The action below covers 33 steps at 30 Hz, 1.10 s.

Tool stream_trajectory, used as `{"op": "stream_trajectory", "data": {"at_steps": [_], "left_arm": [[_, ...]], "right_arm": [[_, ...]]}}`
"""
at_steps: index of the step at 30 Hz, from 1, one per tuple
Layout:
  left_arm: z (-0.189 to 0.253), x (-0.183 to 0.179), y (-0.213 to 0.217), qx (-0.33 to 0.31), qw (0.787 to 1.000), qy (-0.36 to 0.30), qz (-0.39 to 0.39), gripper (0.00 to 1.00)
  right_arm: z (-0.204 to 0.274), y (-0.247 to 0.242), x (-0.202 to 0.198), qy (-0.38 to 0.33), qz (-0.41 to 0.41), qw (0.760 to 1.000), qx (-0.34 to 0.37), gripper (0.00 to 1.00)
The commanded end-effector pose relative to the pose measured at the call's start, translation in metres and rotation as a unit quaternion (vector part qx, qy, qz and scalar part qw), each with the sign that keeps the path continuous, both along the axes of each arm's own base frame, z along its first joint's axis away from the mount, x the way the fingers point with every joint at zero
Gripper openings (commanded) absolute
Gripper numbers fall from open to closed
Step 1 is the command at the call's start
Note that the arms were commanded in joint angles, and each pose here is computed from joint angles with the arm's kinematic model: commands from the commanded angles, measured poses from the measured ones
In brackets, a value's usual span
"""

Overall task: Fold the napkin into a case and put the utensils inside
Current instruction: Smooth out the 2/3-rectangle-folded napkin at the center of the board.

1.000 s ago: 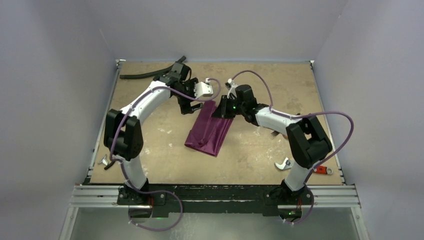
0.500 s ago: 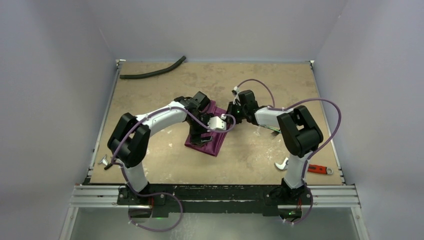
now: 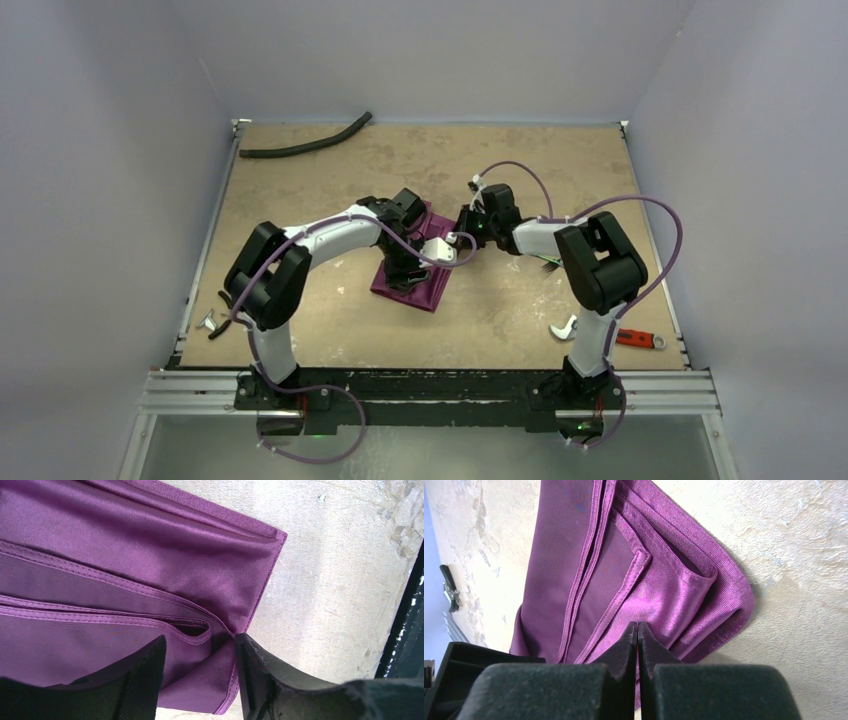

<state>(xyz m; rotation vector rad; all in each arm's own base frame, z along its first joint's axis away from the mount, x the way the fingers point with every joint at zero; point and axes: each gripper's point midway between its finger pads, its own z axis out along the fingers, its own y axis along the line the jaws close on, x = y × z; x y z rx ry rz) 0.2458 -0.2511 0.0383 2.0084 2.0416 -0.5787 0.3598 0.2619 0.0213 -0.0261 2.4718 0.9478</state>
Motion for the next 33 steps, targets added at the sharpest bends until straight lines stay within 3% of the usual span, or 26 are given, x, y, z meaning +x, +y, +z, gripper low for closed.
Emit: {"op": "stream_trajectory", "data": {"at_steps": [1, 6, 12, 15, 19, 24, 25, 26, 28, 33], "left_arm": [[0.0, -0.009, -0.007, -0.013, 0.999, 0.03, 0.005, 0.49], [0.0, -0.021, -0.006, -0.016, 0.998, 0.055, -0.005, 0.48], [0.002, -0.013, -0.007, -0.01, 0.999, 0.042, -0.006, 0.63], [0.002, -0.011, -0.01, -0.012, 0.999, 0.04, -0.007, 0.64], [-0.012, -0.012, -0.005, 0.002, 0.999, 0.043, -0.01, 0.52], [-0.013, -0.01, -0.002, 0.006, 0.999, 0.033, -0.011, 0.29], [-0.011, -0.01, -0.002, 0.004, 0.999, 0.029, -0.011, 0.23], [-0.009, -0.009, -0.002, 0.004, 1.0, 0.025, -0.011, 0.11], [-0.006, -0.007, 0.0, 0.005, 1.0, 0.016, -0.01, 0.0], [0.0, -0.008, 0.004, 0.009, 1.0, 0.005, -0.014, 0.0]], "right_arm": [[-0.014, -0.012, -0.008, 0.014, -0.014, 1.0, -0.022, 0.01], [-0.018, -0.014, -0.012, 0.016, -0.02, 0.999, -0.02, 0.01], [-0.018, -0.014, -0.013, 0.014, -0.021, 1.0, -0.017, 0.01], [-0.017, -0.015, -0.014, 0.013, -0.021, 1.0, -0.018, 0.01], [-0.015, -0.016, -0.014, 0.011, -0.022, 1.0, -0.019, 0.01], [-0.019, -0.018, -0.015, 0.016, -0.028, 0.999, -0.023, 0.0], [-0.021, -0.018, -0.014, 0.017, -0.029, 0.999, -0.024, 0.0], [-0.023, -0.018, -0.014, 0.02, -0.03, 0.999, -0.025, 0.0], [-0.027, -0.019, -0.015, 0.023, -0.033, 0.999, -0.028, 0.0], [-0.033, -0.022, -0.017, 0.031, -0.043, 0.998, -0.032, 0.0]]}}
